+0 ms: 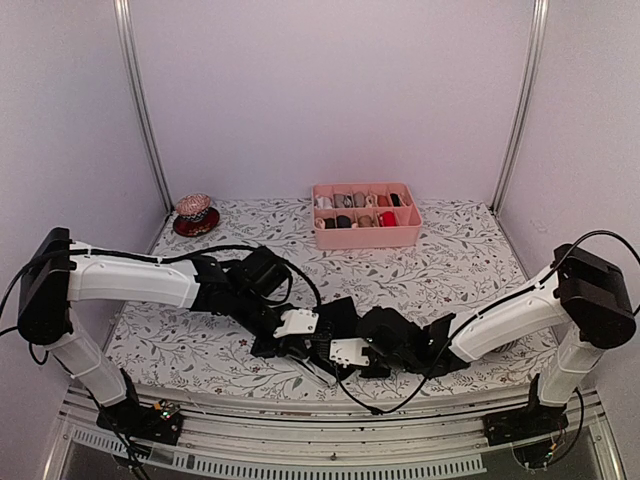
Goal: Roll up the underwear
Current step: Fold the underwear at the center of the board.
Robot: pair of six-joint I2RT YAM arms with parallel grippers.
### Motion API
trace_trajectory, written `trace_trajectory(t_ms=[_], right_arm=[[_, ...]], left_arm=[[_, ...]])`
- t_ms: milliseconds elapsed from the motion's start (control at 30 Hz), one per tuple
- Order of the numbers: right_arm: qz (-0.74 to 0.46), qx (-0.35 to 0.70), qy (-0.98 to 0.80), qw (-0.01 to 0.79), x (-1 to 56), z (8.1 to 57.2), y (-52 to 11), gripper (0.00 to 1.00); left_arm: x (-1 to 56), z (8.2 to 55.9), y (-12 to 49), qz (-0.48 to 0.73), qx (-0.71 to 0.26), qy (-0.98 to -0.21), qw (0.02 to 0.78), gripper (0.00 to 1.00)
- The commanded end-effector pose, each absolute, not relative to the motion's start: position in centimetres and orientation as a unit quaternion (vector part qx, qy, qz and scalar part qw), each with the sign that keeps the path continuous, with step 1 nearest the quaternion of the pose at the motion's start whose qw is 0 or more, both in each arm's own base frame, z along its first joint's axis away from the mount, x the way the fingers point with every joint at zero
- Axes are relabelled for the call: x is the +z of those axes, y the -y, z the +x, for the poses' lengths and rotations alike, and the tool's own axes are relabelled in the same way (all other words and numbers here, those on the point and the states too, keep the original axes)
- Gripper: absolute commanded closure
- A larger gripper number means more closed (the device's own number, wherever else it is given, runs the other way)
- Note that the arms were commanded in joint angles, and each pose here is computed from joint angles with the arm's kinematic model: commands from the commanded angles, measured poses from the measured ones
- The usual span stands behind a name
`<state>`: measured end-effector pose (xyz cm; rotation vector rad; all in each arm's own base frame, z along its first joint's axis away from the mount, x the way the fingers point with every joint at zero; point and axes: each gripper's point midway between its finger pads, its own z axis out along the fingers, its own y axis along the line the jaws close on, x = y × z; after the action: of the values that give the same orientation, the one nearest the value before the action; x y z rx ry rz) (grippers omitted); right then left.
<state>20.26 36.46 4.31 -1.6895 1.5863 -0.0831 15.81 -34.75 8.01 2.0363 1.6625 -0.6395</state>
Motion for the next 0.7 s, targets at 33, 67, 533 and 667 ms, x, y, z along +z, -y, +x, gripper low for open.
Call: trace_trajectory(t_ms=[33,67,533,667], right_arm=[[-0.664,-0.06,-0.63,0.399,3.5,20.9,-36.3,0.71],[-0.663,-0.062,-0.63,0.398,3.4,20.9,-36.2,0.72],[-0.641,-0.124,-0.635,0.414,4.8,23.0,-34.9,0.98],[-0.642,-0.146,-0.625,0.419,6.4,23.5,-34.6,0.98]], left_arm=[[8.9,15.9,35.1,0.734,-0.239,-0.596,0.221,0.99],[8.9,15.9,35.1,0.734,-0.24,-0.596,0.221,0.99],[9.7,15.8,35.0,0.735,-0.239,-0.592,0.226,0.99],[10.6,15.7,35.3,0.735,-0.248,-0.589,0.226,0.98]])
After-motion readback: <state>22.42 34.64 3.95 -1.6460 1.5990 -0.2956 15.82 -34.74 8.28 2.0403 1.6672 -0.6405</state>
